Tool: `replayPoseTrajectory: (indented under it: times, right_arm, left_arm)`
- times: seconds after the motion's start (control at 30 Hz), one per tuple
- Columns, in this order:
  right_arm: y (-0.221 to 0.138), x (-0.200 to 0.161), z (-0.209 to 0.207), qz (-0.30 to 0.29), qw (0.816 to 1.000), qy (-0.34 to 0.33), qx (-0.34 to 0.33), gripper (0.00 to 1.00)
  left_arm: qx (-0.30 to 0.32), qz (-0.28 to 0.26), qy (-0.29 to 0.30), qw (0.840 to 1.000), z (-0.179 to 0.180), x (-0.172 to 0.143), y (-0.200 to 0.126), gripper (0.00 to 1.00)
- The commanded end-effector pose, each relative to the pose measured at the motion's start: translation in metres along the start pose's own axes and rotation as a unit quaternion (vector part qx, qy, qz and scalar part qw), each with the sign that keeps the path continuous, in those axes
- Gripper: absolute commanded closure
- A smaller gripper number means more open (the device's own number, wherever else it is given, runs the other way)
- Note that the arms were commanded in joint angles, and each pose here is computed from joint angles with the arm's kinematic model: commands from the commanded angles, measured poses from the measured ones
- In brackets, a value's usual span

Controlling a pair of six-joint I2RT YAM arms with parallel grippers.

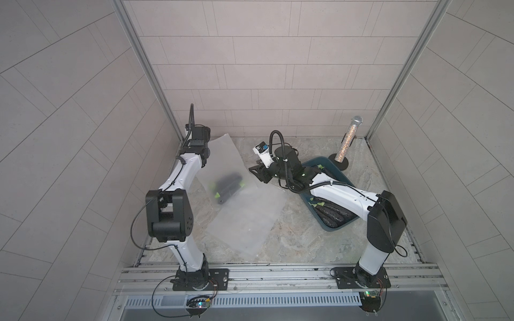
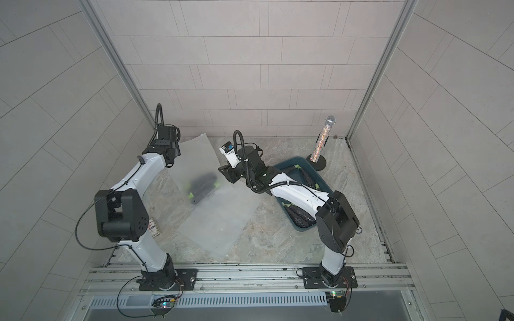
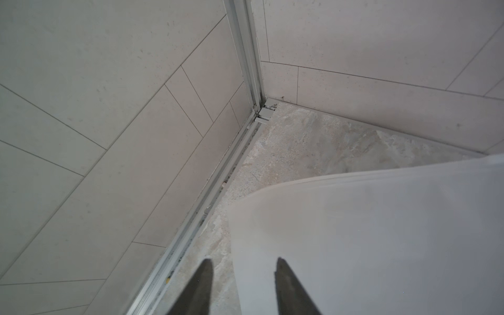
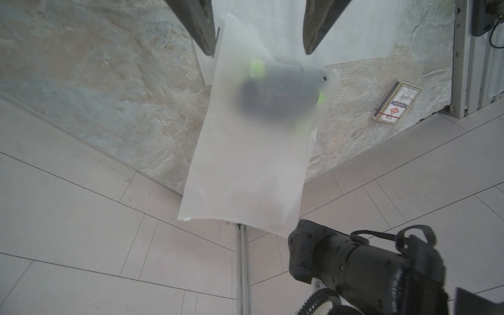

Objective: Place the eggplant in a zip-top bag and seal the zipper
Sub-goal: Place the zipper food storage bag at the center of the board.

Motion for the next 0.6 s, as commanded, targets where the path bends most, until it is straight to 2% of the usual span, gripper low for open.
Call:
replayPoseTrajectory:
  times: [0.0,0.07,0.13,0.23,0.33,0.4,0.57]
  right_arm:
    - [-0.013,0.003,0.000,-0.004,1.000,0.001,-0.008,0.48]
    - [-0.014,-0.004,0.000,0.006,1.000,0.004,-0.006,0.47]
    - [-0.015,-0.008,0.000,0.013,1.000,0.007,-0.006,0.47]
    - [-0.017,-0.012,0.000,0.017,1.000,0.011,-0.007,0.48]
    - [-0.021,-0.014,0.000,0.019,1.000,0.016,-0.008,0.49]
    - [-0.024,-0.015,-0.001,0.020,1.000,0.019,-0.009,0.49]
    - [-0.032,-0.019,-0.001,0.021,0.999,0.023,-0.011,0.49]
  left_arm:
    - [-0.001,-0.020,-0.007,1.000,0.003,0.023,-0.011,0.43]
    - [-0.030,-0.012,-0.016,0.999,0.002,0.026,-0.022,0.40]
    - [-0.100,0.006,-0.031,0.994,-0.004,0.024,-0.035,0.40]
    - [-0.213,0.053,-0.072,0.973,-0.020,0.006,-0.056,0.44]
    - [-0.273,0.106,-0.077,0.953,-0.038,-0.026,-0.070,0.47]
    - [-0.300,0.138,-0.072,0.941,-0.050,-0.049,-0.075,0.48]
    - [-0.300,0.207,-0.052,0.930,-0.067,-0.099,-0.071,0.49]
Point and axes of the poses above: each gripper's point midway between its finger pads, its own y axis out along the fingers, its own z axis along the line the jaws close on, x = y × z, the point moved 8 cm from there along -y, back along the fingers, and after that the axes turned 4 degrees about -y, right-handed, at the moved point
